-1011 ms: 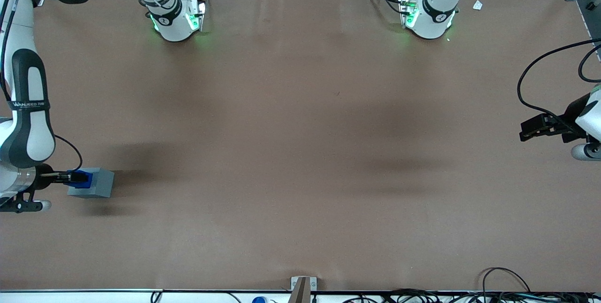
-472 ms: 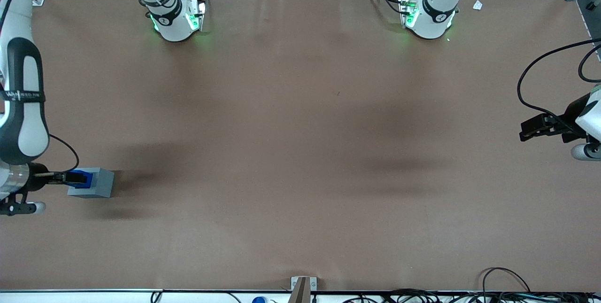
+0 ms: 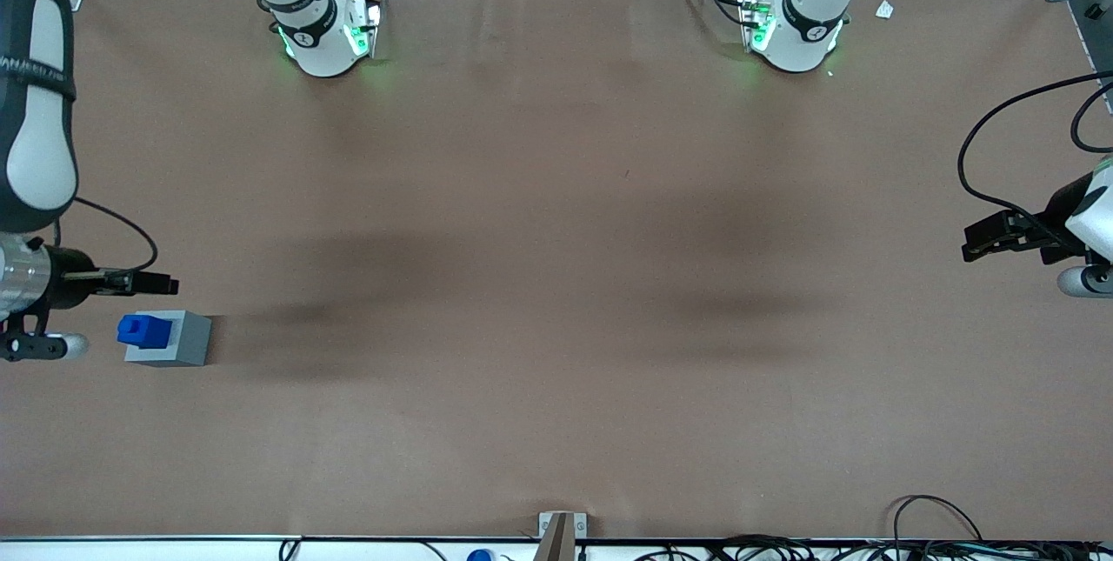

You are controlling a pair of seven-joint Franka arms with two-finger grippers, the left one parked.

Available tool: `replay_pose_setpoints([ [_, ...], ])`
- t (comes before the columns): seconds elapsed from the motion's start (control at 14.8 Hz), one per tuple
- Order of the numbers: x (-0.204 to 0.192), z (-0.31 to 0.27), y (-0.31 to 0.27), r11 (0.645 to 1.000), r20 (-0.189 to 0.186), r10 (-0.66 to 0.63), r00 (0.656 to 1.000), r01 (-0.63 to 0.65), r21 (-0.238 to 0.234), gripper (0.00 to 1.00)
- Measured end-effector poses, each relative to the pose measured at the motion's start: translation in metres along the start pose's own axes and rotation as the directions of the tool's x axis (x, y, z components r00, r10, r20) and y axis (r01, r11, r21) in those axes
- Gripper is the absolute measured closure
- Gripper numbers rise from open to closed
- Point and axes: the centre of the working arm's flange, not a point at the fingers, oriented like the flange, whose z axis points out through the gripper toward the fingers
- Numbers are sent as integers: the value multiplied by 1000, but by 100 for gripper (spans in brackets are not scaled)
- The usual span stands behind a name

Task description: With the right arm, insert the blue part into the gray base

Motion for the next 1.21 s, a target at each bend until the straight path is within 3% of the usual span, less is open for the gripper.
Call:
replay_pose_setpoints([
  [0.27,-48,-39,-55,1000,-43,-9,999,9,-15,0],
  [0.74,-151,-98,-58,1000,-155,-21,988,19,-16,0],
  [0.94,-175,-110,-56,1000,-163,-22,986,20,-17,0],
  [1.21,-179,-112,-56,1000,-158,-23,987,20,-18,0],
])
